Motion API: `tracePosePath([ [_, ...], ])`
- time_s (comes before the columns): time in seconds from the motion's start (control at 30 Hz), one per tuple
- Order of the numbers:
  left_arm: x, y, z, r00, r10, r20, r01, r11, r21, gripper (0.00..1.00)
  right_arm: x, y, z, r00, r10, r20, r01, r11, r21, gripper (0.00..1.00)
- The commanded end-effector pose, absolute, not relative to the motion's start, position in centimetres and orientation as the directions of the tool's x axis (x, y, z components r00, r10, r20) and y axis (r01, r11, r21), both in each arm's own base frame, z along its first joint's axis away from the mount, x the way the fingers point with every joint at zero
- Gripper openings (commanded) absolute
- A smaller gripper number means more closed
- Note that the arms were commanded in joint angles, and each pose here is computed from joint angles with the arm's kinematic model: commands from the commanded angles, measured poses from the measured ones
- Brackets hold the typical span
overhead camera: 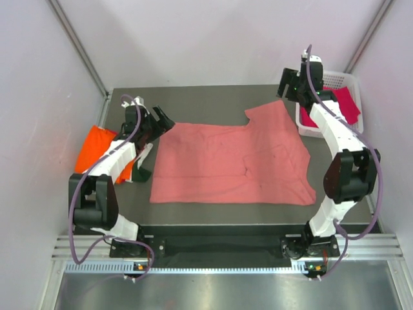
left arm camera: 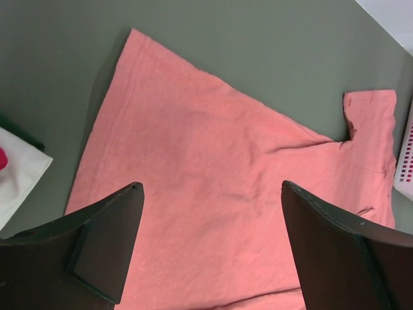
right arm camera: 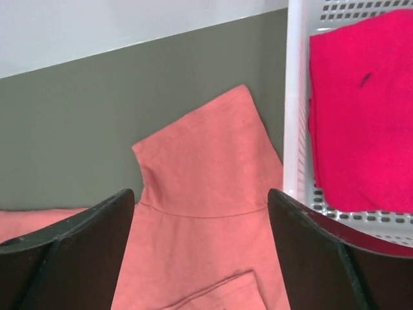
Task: Fold and stack the t-shirts
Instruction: Fold the tshirt
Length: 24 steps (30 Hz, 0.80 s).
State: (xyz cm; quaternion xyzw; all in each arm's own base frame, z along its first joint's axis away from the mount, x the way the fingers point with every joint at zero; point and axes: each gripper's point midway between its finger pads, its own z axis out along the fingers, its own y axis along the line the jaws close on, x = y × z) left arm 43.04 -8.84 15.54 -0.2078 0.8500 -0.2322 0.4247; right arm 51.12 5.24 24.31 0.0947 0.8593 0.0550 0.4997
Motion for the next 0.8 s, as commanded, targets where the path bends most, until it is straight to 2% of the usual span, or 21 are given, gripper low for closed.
tracePosePath([
  [0.0,44.7,-9.1,17.7,-0.526,-0.525,-0.669,-0.085,0.815,-0.573,0.91,52.5,5.8,25.6,-0.475,0.196,-0.858,0.077,0.980,0.182,0.86],
  [0.1,45.4,-9.4,17.5,-0.535,-0.527,-0.661,-0.083,0.811,-0.579,0.93,53.9,6.0,24.5,-0.495,0.187,-0.848,0.076,0.982,0.172,0.87],
  [0.13,45.7,-9.5,17.7,-0.534,-0.526,-0.662,-0.079,0.810,-0.581,0.95,54.4,6.1,23.5,-0.508,0.185,-0.841,0.077,0.982,0.170,0.90],
  [0.17,46.0,-9.6,17.8,-0.529,-0.527,-0.665,-0.070,0.808,-0.585,0.96,54.7,6.1,23.5,-0.505,0.187,-0.843,0.080,0.982,0.170,0.98],
  [0.3,47.2,-9.7,17.0,-0.547,-0.517,-0.658,-0.078,0.814,-0.575,0.96,55.9,6.1,22.2,-0.510,0.192,-0.839,0.085,0.981,0.173,0.99],
  [0.57,50.2,-9.9,16.6,-0.567,-0.484,-0.667,-0.068,0.834,-0.548,0.93,59.0,6.1,18.6,-0.555,0.174,-0.813,0.096,0.985,0.146,0.91],
  [0.77,51.4,-10.0,14.9,-0.593,-0.466,-0.657,-0.071,0.842,-0.534,0.93,60.5,5.0,16.7,-0.567,0.180,-0.804,0.121,0.983,0.135,0.90],
])
